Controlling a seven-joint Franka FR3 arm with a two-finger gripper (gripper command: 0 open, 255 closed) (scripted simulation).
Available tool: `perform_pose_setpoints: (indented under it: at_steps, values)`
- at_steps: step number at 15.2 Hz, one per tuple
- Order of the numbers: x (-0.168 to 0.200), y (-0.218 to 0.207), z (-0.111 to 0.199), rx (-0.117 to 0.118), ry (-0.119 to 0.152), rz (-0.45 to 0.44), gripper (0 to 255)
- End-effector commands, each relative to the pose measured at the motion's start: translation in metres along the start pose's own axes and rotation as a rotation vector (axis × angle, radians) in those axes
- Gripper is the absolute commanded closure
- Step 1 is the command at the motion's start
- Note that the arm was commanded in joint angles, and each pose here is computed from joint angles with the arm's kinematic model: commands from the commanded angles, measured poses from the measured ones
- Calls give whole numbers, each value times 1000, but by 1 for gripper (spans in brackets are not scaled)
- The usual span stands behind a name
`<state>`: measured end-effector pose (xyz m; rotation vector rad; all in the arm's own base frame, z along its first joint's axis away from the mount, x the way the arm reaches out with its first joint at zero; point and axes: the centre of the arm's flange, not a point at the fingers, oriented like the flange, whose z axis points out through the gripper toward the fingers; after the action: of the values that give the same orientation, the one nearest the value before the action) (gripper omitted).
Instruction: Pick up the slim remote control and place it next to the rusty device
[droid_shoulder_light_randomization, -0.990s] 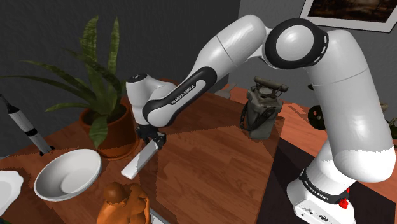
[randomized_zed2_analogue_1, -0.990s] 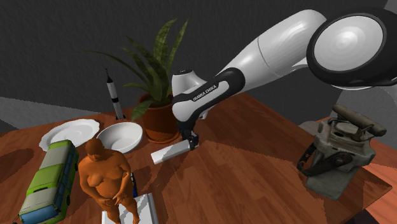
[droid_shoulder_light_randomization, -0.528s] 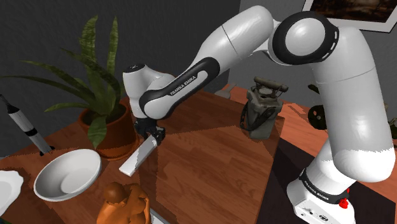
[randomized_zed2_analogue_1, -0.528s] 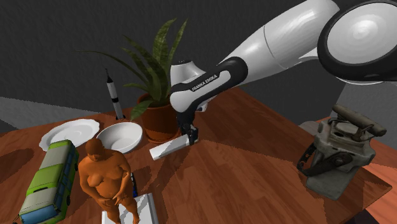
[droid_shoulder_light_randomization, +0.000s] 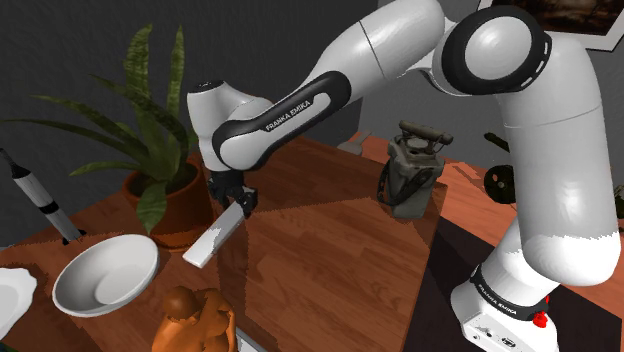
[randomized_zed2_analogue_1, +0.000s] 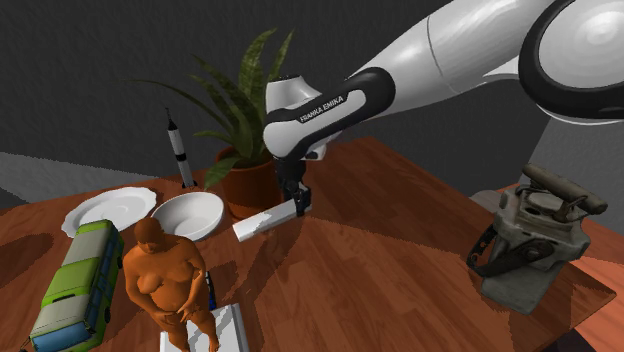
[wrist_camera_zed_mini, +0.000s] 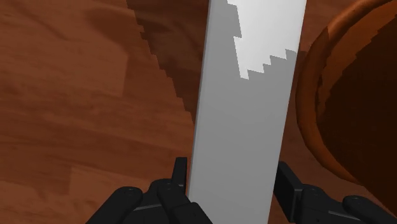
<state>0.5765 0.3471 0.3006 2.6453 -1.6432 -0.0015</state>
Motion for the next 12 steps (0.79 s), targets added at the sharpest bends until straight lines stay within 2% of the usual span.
perform_pose_setpoints:
  at_steps: [1, 12]
  values:
    - [-2, 1, -15, 8, -1, -2, 255]
    - [-1, 2, -73, 8, -1, -2, 255]
